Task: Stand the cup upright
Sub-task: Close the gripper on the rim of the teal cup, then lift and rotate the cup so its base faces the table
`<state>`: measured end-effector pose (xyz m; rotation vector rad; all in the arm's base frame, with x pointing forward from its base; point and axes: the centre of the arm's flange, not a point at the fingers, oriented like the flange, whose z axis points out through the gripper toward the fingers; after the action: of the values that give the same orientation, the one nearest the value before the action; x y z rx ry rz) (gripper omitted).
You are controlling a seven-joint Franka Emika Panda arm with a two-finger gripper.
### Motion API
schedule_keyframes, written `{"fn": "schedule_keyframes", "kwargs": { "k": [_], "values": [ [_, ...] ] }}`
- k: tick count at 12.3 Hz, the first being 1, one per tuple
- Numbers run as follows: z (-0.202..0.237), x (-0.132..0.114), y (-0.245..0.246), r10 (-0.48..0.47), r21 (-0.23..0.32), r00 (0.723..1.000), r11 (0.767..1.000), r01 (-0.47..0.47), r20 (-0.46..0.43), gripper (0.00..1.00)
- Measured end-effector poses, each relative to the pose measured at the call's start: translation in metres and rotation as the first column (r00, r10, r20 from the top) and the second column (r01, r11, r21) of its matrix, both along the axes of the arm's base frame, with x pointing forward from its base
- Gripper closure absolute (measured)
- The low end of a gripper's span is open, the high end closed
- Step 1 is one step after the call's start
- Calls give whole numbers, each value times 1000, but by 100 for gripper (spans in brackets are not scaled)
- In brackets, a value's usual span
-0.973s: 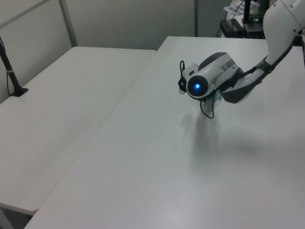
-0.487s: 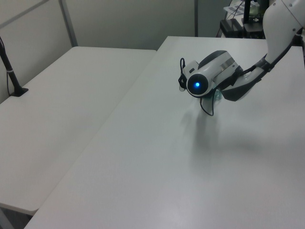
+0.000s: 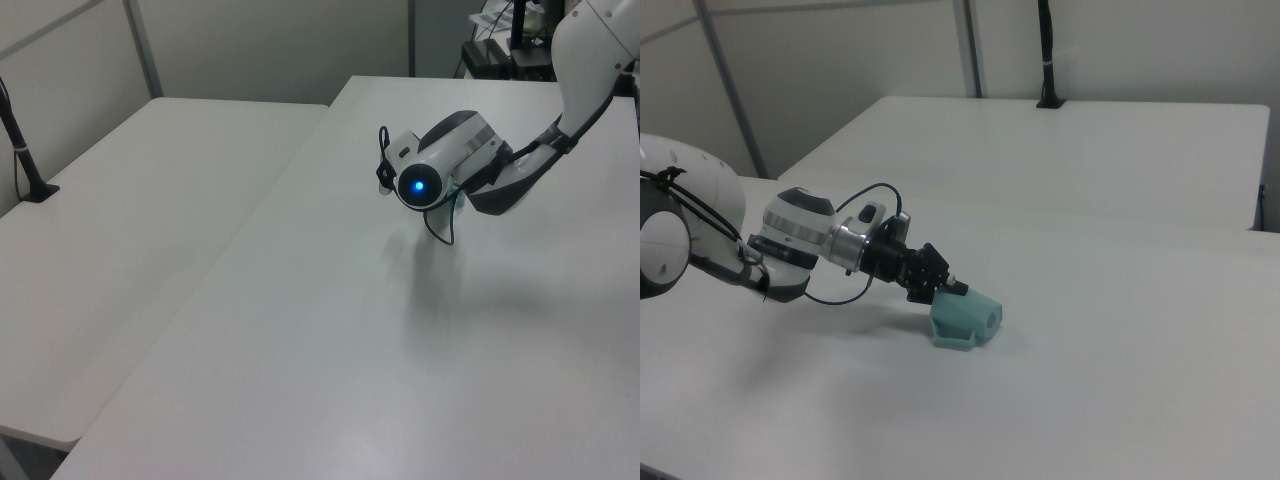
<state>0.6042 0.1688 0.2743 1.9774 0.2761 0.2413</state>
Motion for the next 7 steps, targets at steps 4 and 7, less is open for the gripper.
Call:
{"fn": "schedule_keyframes", "kwargs": {
  "k": [4,7],
  "values": [
    [6,1,-2,-21,26,1000,999,21,17,89],
    [35,4,0,-66,121,995,991,58,68,91]
  ]
}}
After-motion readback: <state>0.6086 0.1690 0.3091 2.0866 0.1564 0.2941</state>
